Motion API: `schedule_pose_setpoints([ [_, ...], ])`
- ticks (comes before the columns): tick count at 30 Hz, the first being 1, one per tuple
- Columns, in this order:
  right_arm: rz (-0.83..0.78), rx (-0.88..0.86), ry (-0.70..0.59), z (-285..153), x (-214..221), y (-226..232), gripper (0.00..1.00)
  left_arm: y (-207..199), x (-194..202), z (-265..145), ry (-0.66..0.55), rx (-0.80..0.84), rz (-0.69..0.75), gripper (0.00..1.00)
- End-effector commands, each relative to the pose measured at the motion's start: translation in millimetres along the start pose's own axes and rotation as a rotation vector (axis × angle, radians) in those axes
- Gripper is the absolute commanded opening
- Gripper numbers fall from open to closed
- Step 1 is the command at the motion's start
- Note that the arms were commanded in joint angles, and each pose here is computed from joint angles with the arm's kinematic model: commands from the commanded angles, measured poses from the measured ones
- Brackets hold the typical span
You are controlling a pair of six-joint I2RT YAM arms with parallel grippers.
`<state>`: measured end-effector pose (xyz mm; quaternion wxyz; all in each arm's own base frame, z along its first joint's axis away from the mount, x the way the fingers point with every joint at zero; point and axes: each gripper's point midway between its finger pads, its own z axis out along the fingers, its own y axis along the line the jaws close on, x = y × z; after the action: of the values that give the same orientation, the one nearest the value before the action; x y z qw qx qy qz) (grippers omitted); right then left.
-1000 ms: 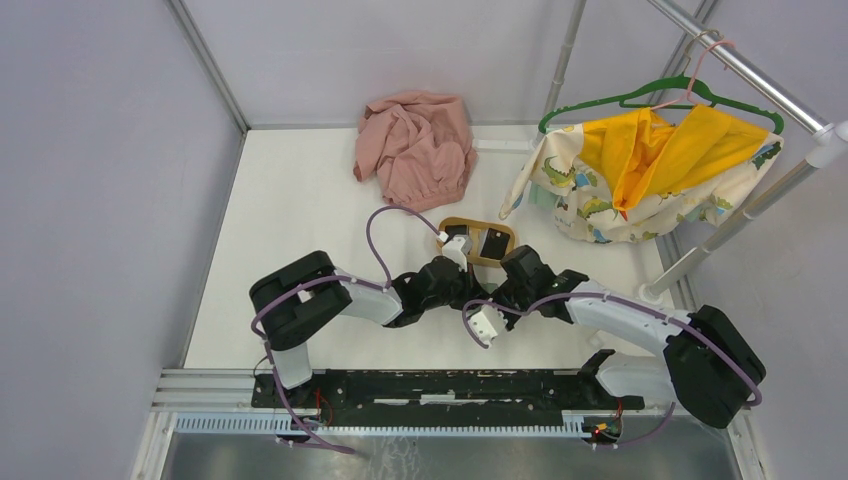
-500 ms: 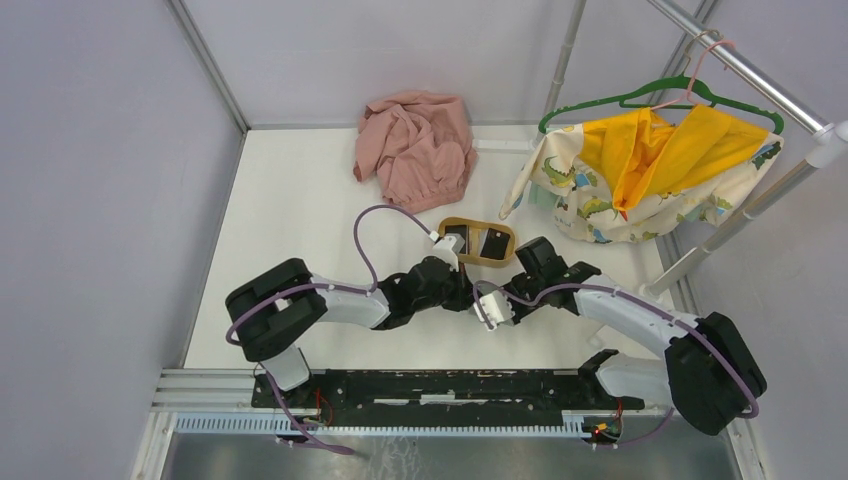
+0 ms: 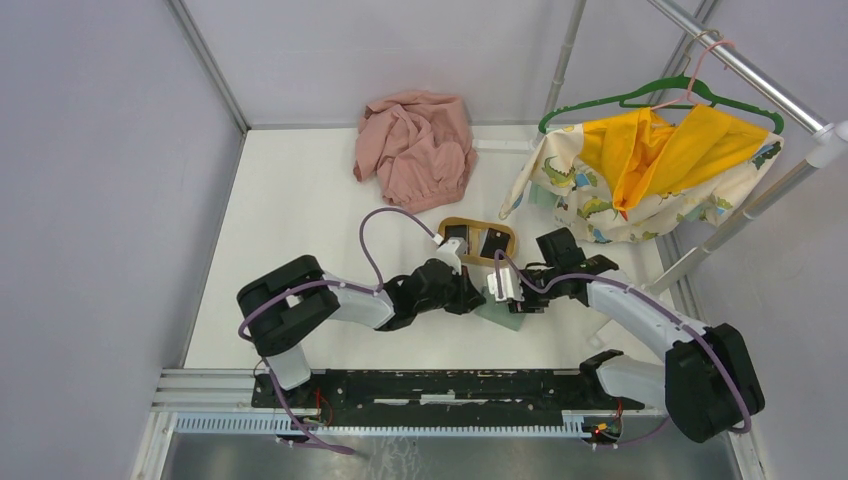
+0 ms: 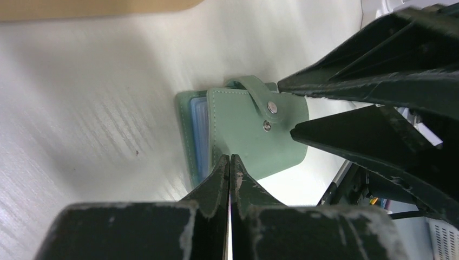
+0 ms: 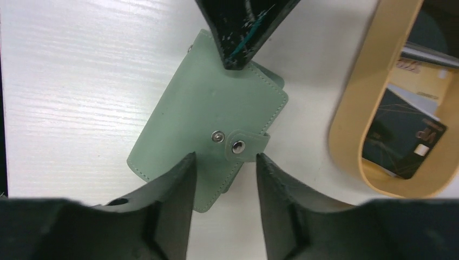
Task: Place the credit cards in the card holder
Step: Close the card holder at the center of the board.
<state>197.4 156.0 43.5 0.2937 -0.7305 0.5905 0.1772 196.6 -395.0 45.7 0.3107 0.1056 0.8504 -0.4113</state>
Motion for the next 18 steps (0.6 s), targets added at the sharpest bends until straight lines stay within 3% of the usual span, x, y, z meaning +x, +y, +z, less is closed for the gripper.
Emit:
schedule_pose_setpoints([
  [1, -0.013, 0.07, -0.105, -16.7, -28.2, -14.8, 0.55, -25.2, -12.1, -0.7, -0.043, 0.089, 0.017, 0.02],
  [7, 0.021, 0.049, -0.097, -7.9, -20.0, -7.8, 0.57, -35.4, -10.4, 4.7, -0.043, 0.104, 0.039, 0.02],
  [18, 0.066, 0.072, -0.031, 2.1, -4.5, -13.7, 0.41, -22.2, 0.3, 24.7, -0.01, 0.05, 0.034, 0.02],
])
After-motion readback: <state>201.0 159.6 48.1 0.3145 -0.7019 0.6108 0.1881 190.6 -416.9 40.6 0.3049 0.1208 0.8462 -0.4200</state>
